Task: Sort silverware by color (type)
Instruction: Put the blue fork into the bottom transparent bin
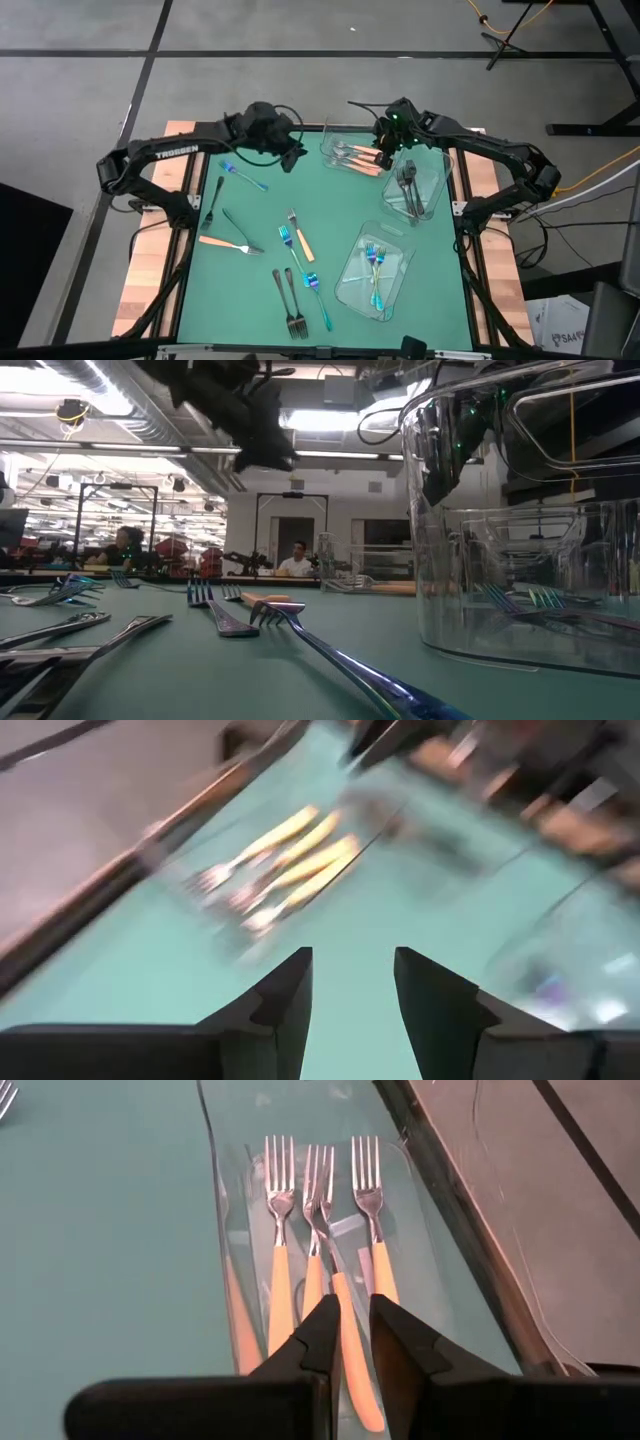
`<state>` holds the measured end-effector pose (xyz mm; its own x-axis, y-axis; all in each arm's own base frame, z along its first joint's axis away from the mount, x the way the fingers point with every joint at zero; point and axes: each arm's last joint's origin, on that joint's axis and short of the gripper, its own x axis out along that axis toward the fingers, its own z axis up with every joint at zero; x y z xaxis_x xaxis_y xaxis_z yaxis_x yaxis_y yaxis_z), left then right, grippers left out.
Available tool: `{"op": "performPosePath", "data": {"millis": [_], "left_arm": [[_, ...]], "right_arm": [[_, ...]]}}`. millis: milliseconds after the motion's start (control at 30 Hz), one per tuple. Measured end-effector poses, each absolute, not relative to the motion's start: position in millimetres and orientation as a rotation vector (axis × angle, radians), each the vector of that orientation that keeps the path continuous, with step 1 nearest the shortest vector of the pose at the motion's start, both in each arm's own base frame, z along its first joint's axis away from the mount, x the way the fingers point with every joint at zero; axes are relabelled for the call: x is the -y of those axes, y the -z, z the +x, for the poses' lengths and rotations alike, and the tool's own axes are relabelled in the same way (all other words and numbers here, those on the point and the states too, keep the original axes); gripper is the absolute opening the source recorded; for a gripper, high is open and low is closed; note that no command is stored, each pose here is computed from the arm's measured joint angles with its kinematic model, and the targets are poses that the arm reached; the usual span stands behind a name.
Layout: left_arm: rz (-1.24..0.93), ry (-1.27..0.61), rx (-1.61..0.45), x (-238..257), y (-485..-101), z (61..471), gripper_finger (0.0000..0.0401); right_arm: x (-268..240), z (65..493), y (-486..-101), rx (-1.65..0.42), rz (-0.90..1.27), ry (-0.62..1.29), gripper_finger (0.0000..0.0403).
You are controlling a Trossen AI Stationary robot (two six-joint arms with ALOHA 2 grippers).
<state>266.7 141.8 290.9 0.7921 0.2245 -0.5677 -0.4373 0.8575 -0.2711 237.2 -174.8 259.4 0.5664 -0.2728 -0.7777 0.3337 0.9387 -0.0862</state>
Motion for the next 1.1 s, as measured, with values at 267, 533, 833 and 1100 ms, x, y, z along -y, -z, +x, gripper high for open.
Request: {"op": "performPosePath", "data": {"millis": [267,533,833,1100], "left_arm": [[-0.145,-0.430,-0.990,-136.4,-294.7,241.0,0.0137],[-0.068,-0.342,-1.266,-139.8,-268.7,214.5,0.0137],[0.035,-0.209,-1.420,-146.3,-223.5,190.4,0.0137],[0.121,-0.194,-1.453,-150.6,-186.2,174.9,0.0137]], "right_arm": [[173.3,235.2,-257.5,-0.929,0.086,0.350,0.0046],[173.0,234.9,-257.1,-0.935,0.089,0.348,0.0046],[173.0,234.9,-257.1,-0.935,0.089,0.348,0.0046],[173.0,234.9,-257.1,-0.935,0.088,0.348,0.0046]]}}
